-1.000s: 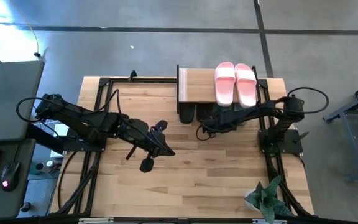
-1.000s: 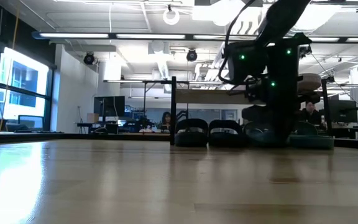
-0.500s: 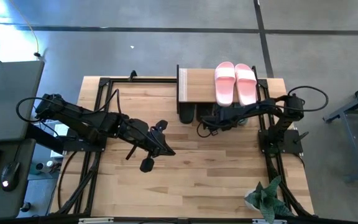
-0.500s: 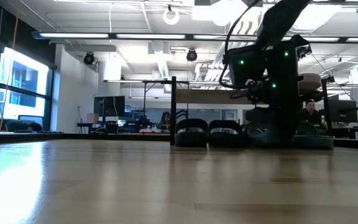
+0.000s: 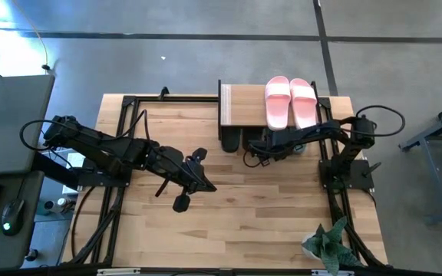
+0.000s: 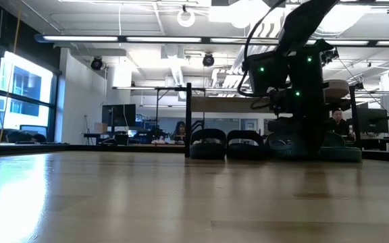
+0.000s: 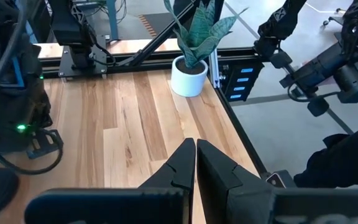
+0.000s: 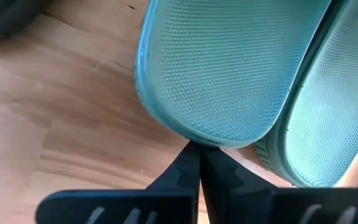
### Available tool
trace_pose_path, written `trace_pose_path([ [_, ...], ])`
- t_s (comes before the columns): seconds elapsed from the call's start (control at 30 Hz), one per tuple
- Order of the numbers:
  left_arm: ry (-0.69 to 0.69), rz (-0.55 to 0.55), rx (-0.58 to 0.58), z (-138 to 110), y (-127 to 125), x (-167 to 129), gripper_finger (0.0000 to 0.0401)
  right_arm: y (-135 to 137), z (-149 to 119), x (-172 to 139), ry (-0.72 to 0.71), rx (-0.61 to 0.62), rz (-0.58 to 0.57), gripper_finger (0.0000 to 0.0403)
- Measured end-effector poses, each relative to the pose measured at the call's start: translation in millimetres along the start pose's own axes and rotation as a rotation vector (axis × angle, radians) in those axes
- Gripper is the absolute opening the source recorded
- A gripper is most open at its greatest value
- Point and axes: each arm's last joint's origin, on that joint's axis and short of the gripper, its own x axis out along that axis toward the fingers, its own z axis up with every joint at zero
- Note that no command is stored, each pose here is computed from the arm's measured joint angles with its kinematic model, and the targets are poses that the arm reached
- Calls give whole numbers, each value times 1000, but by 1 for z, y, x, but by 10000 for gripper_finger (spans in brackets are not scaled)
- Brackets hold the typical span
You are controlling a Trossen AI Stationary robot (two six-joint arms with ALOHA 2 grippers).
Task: Pick and place slides into the shelf
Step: Put the green slide under the shelf, then adjust the right green slide
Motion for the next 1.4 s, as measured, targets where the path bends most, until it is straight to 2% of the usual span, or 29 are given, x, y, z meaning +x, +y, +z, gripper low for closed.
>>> trace_pose_path([
  [0.6, 1, 0, 18, 0, 0, 0, 5, 15, -27, -12, -93, 20, -2, 0],
  [0.77, 2, 1, 18, 0, 0, 0, 5, 12, -38, -25, -107, 21, 15, 0],
  [0.97, 2, 1, 29, 0, 0, 0, 5, -11, -61, -61, -161, 35, 50, 0],
  [1.2, -1, 0, 45, 0, 0, 0, 5, -47, -91, -106, -291, 79, 256, 0],
  [1.3, -1, 0, 45, 0, 0, 0, 5, -64, -103, -116, -301, 92, 292, 0],
  [1.4, 1, 0, 45, 0, 0, 0, 5, -76, -118, -110, -315, 147, 344, 0],
])
